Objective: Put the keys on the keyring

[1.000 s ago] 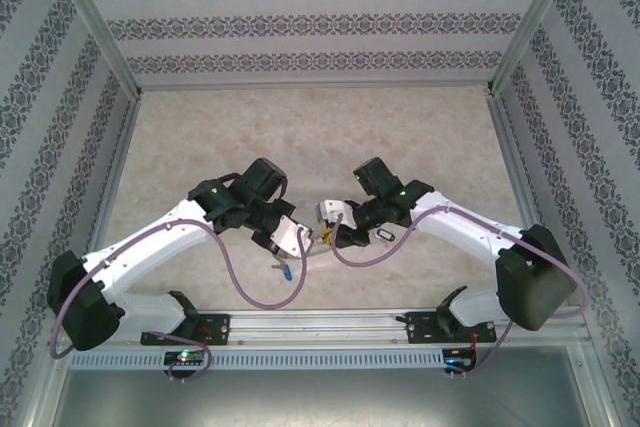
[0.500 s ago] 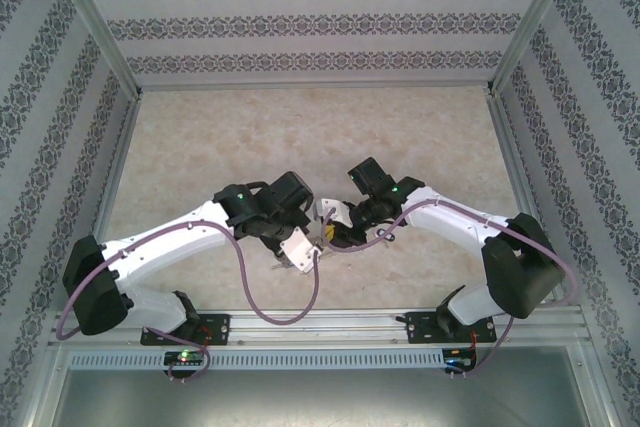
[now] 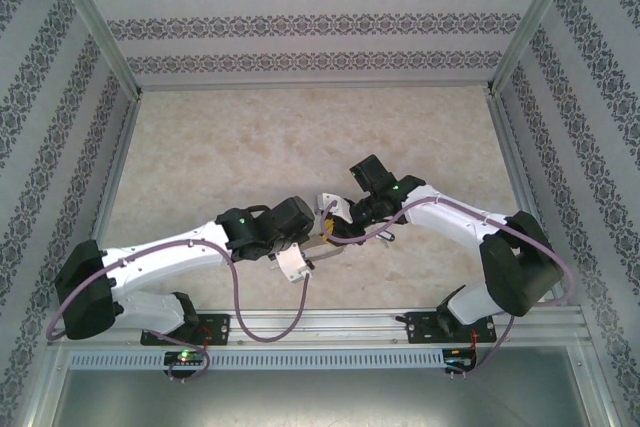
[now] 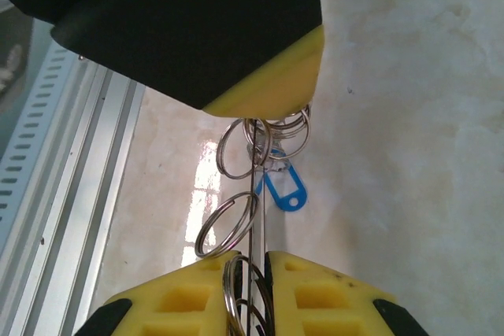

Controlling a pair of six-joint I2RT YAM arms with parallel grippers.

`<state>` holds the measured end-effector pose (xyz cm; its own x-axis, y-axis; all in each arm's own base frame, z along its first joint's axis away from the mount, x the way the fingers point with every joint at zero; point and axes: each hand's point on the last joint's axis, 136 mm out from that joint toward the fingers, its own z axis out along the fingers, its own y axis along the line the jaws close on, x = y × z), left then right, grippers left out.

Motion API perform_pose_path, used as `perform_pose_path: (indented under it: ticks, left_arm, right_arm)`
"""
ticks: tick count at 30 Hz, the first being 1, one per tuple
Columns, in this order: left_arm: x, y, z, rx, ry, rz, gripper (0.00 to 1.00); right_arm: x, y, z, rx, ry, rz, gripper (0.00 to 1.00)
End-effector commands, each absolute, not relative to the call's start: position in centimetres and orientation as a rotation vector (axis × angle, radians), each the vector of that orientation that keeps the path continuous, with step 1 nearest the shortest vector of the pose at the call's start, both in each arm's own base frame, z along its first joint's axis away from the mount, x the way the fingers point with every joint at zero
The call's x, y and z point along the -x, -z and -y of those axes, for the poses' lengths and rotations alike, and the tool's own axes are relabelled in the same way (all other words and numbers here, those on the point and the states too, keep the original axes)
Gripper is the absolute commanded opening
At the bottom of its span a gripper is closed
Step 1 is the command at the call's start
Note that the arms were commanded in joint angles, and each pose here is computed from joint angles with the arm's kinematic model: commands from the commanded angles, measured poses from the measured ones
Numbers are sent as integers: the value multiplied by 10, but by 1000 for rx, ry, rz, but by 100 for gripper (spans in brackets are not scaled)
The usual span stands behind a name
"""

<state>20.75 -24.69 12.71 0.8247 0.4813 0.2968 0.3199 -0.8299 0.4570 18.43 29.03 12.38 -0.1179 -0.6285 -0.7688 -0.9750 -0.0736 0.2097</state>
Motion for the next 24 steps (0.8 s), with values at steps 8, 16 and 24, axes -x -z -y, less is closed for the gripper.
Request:
perform_pose_path:
  ticks: [8, 16, 24]
  left_arm:
    - [-214, -130, 252, -2519, -585, -712, 99]
    - [-199, -178, 271, -2168, -242, -996, 99]
    - [-205, -213, 260, -1747, 194, -1400, 99]
  right_arm:
    - [-182, -140, -303, 1721, -1116, -1642, 0]
    - [-186, -127, -298, 1766, -962, -1616, 0]
    - [-185, -121, -299, 1784, -962, -1574, 0]
